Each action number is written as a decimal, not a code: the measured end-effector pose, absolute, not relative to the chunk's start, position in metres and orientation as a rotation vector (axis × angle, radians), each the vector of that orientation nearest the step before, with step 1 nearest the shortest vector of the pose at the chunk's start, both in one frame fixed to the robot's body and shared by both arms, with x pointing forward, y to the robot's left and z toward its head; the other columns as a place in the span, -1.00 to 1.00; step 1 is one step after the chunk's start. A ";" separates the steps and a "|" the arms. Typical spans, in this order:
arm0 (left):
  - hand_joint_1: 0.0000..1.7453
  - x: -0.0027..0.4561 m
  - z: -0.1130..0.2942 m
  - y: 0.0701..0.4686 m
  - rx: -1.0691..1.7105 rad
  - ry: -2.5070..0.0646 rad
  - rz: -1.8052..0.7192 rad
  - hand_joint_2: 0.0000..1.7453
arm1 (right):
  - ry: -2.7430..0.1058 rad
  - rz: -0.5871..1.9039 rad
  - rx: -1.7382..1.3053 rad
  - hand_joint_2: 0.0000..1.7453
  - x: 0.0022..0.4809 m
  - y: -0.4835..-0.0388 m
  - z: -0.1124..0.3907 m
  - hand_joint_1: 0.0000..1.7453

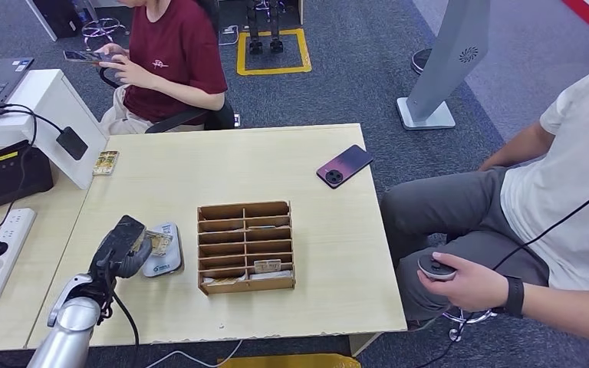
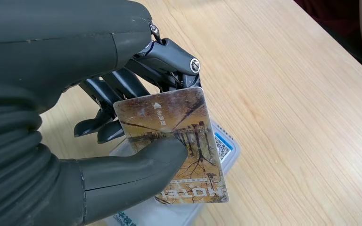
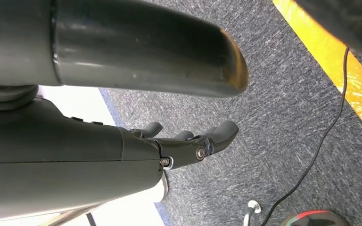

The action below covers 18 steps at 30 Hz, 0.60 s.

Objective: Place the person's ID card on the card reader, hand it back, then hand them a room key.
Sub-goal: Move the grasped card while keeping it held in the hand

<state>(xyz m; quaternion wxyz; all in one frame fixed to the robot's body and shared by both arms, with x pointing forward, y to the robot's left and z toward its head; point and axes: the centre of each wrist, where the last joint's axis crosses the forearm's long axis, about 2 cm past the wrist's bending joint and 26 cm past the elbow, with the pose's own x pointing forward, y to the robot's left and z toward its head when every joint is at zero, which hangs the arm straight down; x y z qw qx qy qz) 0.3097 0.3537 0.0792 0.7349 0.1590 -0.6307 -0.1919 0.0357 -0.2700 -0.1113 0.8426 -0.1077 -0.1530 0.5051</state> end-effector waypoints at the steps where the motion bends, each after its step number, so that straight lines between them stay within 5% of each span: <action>1: 1.00 0.310 0.079 0.353 0.349 -1.382 -0.419 1.00 | -0.322 1.066 -0.228 -1.00 0.036 -0.270 -0.111 -1.00; 18: 1.00 0.317 0.070 0.341 0.485 -1.326 -0.402 1.00 | -0.321 1.068 -0.225 -1.00 0.037 -0.266 -0.111 -1.00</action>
